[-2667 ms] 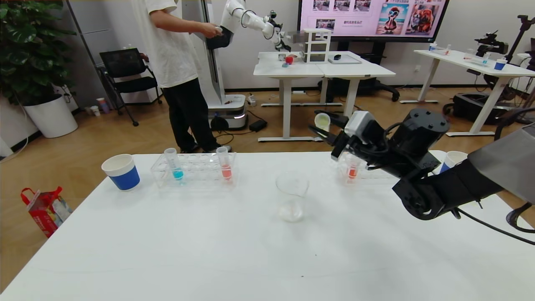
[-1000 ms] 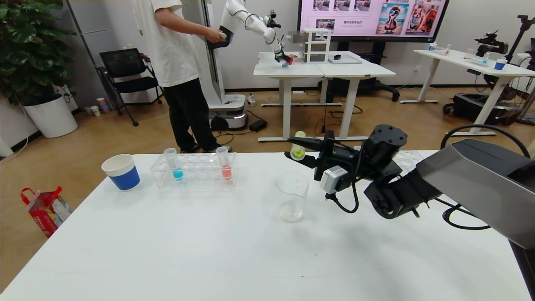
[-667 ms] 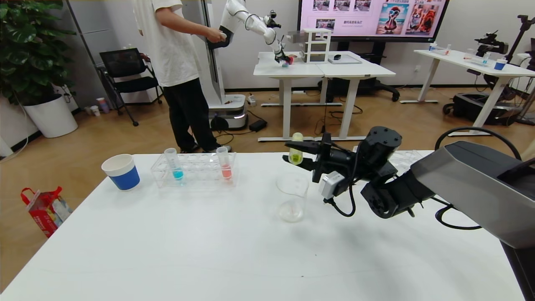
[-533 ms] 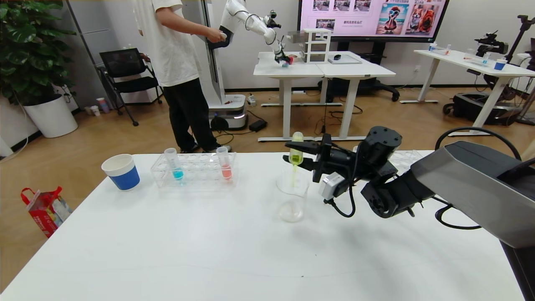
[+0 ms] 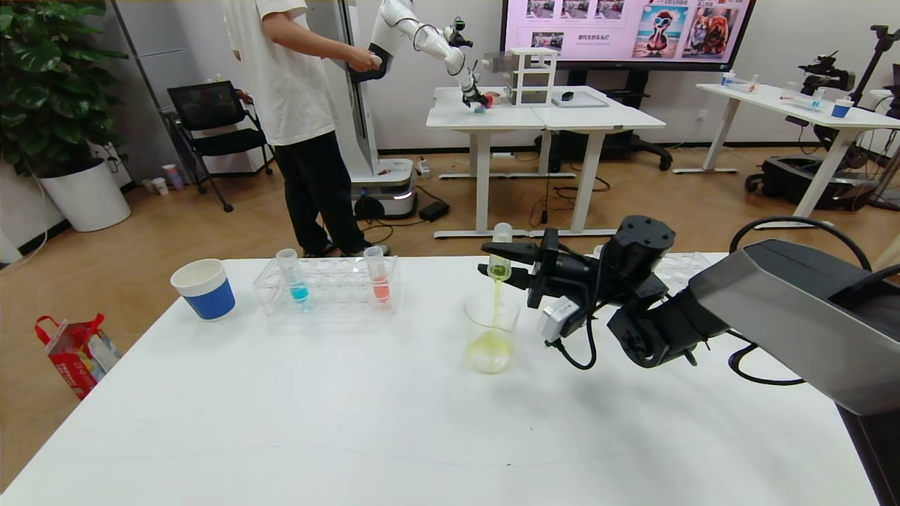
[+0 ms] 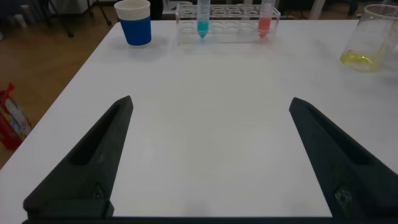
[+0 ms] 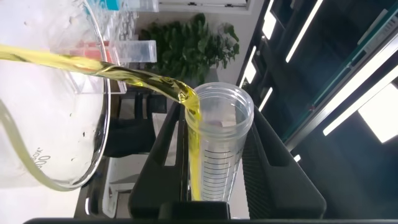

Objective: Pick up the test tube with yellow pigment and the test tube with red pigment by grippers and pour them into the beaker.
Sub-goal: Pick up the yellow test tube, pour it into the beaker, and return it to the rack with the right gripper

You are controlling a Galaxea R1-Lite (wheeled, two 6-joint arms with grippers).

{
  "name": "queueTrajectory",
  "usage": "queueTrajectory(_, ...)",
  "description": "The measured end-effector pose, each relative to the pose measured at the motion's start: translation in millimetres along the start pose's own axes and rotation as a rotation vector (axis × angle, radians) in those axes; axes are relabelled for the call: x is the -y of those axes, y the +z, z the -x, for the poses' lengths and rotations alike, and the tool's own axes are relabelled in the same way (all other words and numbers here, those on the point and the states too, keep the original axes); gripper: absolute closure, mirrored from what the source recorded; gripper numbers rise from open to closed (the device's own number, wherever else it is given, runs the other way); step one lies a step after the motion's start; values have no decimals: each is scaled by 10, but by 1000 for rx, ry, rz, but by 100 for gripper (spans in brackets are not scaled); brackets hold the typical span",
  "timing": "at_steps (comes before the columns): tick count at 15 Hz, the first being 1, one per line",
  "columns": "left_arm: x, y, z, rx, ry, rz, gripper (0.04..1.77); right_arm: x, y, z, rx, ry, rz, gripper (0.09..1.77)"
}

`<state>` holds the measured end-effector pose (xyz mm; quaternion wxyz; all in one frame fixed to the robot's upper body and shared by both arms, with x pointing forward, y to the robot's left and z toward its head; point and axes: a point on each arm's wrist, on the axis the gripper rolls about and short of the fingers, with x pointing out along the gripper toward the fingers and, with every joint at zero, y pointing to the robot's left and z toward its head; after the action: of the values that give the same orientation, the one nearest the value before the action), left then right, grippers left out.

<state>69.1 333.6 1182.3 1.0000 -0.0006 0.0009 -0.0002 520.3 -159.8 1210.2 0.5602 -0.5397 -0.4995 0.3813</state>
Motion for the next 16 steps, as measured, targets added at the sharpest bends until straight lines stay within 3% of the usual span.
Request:
queueTrajectory(7,0,0,0,0,0,0,6,-10,-10,8,-4,1,187,135)
queueTrajectory(16,0,0,0,0,0,0,6,11,-12,13,-9,-5,237,135)
